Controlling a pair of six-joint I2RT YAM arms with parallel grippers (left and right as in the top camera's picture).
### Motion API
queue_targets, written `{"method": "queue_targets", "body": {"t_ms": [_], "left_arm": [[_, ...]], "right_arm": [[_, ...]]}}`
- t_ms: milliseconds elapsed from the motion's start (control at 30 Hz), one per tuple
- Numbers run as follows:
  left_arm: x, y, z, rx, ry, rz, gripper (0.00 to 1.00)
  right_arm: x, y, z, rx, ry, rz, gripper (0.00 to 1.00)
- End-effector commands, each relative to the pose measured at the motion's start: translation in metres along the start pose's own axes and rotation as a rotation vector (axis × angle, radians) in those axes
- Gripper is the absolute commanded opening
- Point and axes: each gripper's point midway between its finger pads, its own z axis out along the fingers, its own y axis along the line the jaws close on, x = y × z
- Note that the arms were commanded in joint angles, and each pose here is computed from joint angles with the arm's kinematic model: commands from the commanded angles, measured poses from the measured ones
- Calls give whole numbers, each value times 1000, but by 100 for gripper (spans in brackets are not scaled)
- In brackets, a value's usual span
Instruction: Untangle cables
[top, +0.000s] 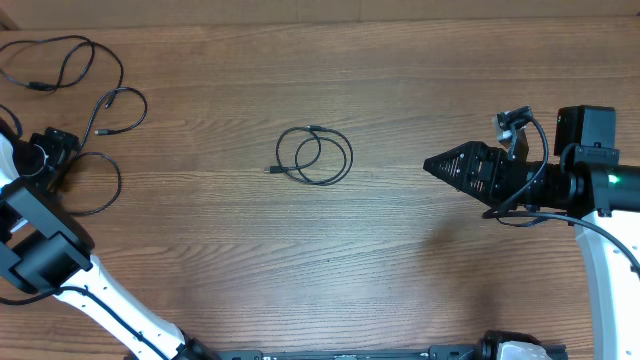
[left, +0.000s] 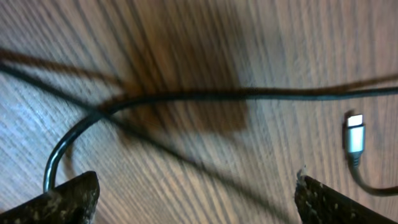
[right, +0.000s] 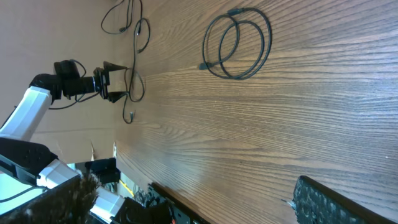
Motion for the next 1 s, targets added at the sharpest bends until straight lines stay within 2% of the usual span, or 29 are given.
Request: {"method": "queue_targets", "body": {"t_ms": [0,133,267,433,533,633,700,733,900,967], "left_arm": [[-11,-9,-3,56,-38,-7,100],[-14,-10,-1,61,-49,-5,99],[-13,-9,0,58,-44,-5,90],[-10,-9,2,53,-33,-3,90],[-6,-6,7,45,-21,-5,84],[0,1,18,25,-8,-9,81],[0,4,20,16,-10,-9,73],[-2,8,20,-5,-22,-10,63],[-7,8,16,-16,-44,-4,45],[-9,8,13,-16,-54,-3,27]], "right_arm": [[-6,5,-4,1,-20,-19,100],[-6,5,-4,1,-20,-19,100],[-6,5,-4,1,-20,-19,100],[-6,5,-4,1,-20,-19,100],[-6,5,-4,1,-20,-19,100],[-6,5,-4,1,-20,-19,100],[-6,5,-4,1,-20,-19,100],[-6,5,-4,1,-20,-19,100],[-6,5,-4,1,-20,-20,100],[-6,5,-4,1,-20,-19,100]]}}
